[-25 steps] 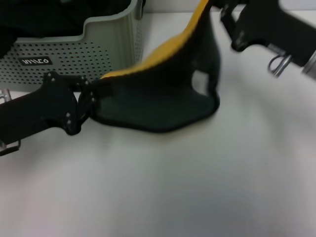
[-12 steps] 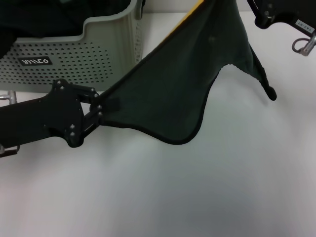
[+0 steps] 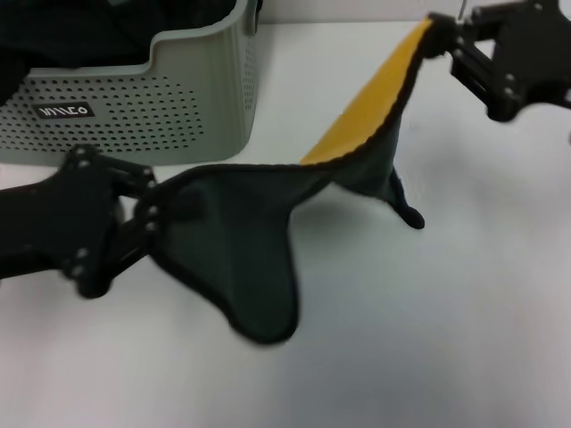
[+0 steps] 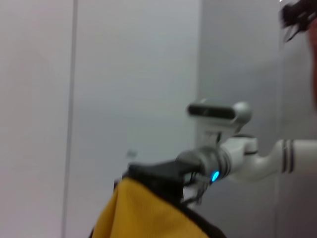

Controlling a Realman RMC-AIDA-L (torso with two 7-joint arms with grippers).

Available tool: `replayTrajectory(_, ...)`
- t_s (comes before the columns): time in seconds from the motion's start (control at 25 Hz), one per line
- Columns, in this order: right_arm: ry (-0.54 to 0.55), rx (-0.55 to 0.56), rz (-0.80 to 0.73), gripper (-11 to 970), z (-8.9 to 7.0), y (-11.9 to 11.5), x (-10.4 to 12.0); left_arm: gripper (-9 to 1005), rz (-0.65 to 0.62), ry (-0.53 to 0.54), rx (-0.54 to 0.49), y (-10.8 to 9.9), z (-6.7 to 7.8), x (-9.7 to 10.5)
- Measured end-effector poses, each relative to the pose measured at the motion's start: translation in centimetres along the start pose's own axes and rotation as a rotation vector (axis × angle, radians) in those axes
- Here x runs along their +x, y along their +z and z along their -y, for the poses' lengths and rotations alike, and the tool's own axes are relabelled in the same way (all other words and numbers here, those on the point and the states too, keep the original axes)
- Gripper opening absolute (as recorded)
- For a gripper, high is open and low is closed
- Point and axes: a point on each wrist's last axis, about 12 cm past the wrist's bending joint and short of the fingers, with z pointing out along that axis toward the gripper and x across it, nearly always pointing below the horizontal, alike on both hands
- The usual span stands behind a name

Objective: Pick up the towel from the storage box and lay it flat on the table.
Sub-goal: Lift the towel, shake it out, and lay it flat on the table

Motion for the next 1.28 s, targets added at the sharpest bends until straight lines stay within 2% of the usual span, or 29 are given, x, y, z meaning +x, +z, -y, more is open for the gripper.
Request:
replayTrajectory(0.16,0.043,-0.062,-0.034,24,-1.7,-2.1,-2.1,24,0.012,-0.046,0.063,-0.4,1.2,-1.8)
replayTrajectory(0.36,0.143,-0.18,-0.064,26,-4.9,-4.8,-3.8,25,-0.012,-0.107,0.137,0.0,3.3,-2.7)
replayTrajectory(0.4,0.175,-0.212,-0.062,26,-5.7,-5.3,-4.1,25,-0.012,-0.107,0.137,0.0,3.3,-2.7)
replayTrajectory(0.48,0.227,-0.267,-0.03,27,-6.6,-6.0,-4.4,25,-0.001,-0.105,0.192,0.4,5.4,-3.5)
replayTrajectory(0.6,0.323,-0.325,0.039,29,-6.9,-6.9,-3.9,26,0.019,-0.122,0.197,0.4,6.3,-3.5)
replayTrajectory(0.64,0.365,-0.319,0.047,29,-6.7,-7.1,-3.1,26,0.022,-0.136,0.184,0.4,6.3,-3.0)
replayTrajectory(0.68,0.394,-0.307,0.047,30,-6.4,-7.1,-2.3,26,0.021,-0.15,0.171,0.4,6.1,-2.5)
replayTrajectory(0.8,0.508,-0.239,0.022,31,-5.0,-6.4,1.9,27,0.001,-0.194,0.123,0.5,4.3,0.6)
replayTrajectory(1.0,0.639,-0.228,-0.025,33,-2.7,-3.1,8.0,28,0.005,-0.308,0.046,1.2,-0.4,4.9)
replayTrajectory(1.12,0.656,-0.194,-0.057,35,-1.3,-0.8,10.3,28,-0.064,-0.332,-0.043,2.3,-2.1,7.5)
replayTrajectory(1.2,0.644,-0.148,-0.089,36,-0.5,0.3,11.2,28,-0.122,-0.34,-0.096,3.1,-2.7,8.7)
replayTrajectory(1.28,0.614,-0.095,-0.128,36,0.2,1.6,11.9,29,-0.175,-0.318,-0.142,3.7,-3.6,9.1)
